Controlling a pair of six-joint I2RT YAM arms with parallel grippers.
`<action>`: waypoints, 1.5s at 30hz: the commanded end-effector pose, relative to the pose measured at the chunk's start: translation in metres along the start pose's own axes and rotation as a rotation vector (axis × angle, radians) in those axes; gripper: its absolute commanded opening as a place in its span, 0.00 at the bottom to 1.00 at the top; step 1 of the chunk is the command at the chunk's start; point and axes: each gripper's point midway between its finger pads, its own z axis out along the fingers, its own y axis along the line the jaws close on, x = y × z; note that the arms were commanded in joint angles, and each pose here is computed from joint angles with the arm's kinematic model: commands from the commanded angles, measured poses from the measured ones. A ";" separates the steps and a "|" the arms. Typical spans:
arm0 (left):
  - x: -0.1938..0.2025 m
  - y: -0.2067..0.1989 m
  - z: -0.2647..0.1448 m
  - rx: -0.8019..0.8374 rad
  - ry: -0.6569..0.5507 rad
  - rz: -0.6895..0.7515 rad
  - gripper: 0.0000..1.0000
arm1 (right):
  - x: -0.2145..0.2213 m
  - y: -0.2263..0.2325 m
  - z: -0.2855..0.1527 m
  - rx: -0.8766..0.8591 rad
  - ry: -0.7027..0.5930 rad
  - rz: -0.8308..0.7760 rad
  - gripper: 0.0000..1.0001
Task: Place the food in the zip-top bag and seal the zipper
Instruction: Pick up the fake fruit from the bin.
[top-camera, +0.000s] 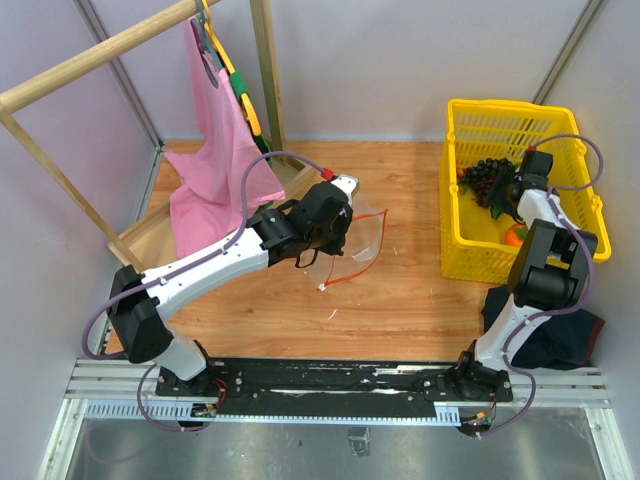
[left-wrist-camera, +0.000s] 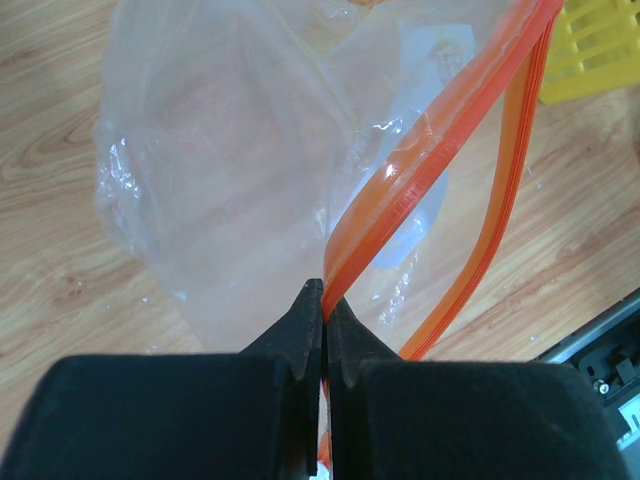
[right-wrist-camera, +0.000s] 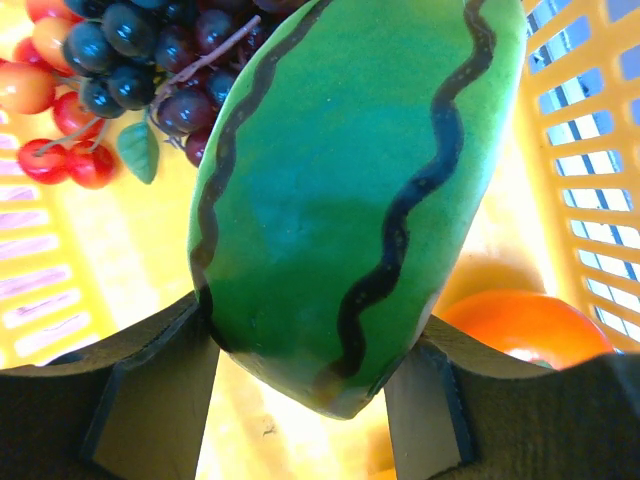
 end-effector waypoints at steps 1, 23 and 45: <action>-0.007 0.007 -0.006 -0.025 -0.033 0.005 0.00 | -0.012 -0.002 -0.022 0.008 -0.046 0.018 0.11; -0.018 0.023 -0.006 -0.111 -0.075 -0.003 0.00 | -0.047 0.076 -0.214 -0.407 -0.303 0.072 0.01; -0.040 0.031 0.004 -0.114 -0.095 -0.145 0.00 | 0.043 0.217 -0.357 -1.089 -0.228 -0.164 0.01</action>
